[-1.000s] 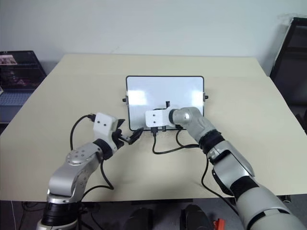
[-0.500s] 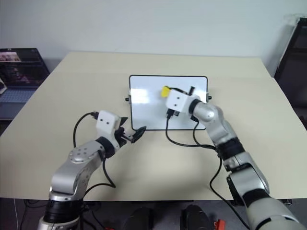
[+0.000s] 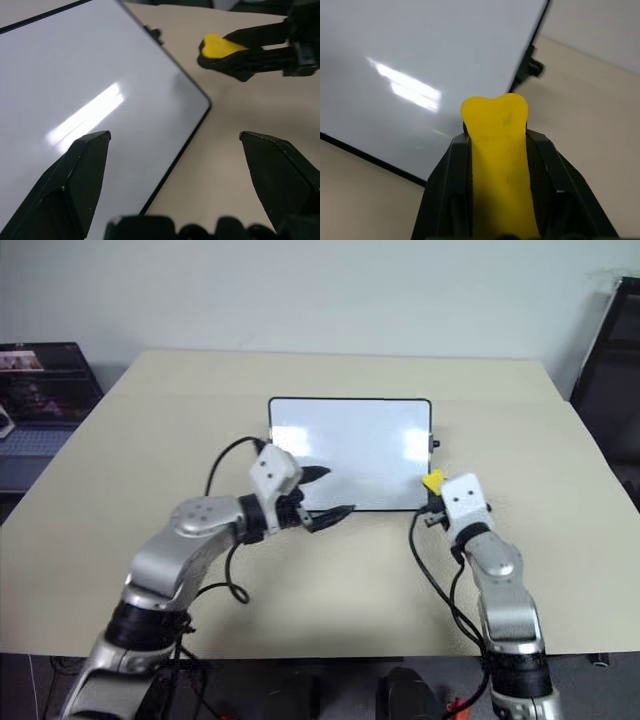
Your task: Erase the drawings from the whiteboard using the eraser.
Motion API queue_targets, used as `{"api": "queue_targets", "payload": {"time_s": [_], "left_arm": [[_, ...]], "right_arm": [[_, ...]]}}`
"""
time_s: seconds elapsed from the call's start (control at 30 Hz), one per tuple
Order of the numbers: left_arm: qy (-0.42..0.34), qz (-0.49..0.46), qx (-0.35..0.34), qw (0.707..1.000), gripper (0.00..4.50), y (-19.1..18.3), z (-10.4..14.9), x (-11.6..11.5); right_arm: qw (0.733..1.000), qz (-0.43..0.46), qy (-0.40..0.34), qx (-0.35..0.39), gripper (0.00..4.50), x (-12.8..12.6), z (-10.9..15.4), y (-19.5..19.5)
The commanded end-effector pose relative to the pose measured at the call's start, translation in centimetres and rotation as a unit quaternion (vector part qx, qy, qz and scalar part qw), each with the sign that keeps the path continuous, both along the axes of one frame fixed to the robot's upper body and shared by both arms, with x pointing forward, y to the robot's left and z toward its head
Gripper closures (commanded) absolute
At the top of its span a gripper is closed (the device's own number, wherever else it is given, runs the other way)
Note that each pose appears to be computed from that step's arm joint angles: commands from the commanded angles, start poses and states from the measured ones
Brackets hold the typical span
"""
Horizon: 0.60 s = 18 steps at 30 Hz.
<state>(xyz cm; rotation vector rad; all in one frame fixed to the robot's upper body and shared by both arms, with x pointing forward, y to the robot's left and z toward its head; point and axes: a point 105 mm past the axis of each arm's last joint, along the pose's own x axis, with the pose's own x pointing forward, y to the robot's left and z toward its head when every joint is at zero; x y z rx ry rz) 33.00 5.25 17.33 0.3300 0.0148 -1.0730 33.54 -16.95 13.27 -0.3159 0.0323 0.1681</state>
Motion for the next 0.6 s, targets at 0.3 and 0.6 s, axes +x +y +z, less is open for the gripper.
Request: {"api": "queue_targets", "payload": {"time_s": [0.3,0.6], "left_arm": [[-0.012,-0.116,0.069,0.991,0.0,-2.8,-1.7,-0.4],[-0.016,-0.129,0.08,0.988,0.0,-3.0,-2.1,-0.6]], "right_arm": [[0.992,-0.06,0.062,0.089,3.41,0.6,-0.1,-2.9],[0.986,-0.082,0.092,0.108,3.41,1.2,-1.0,-3.9]]}}
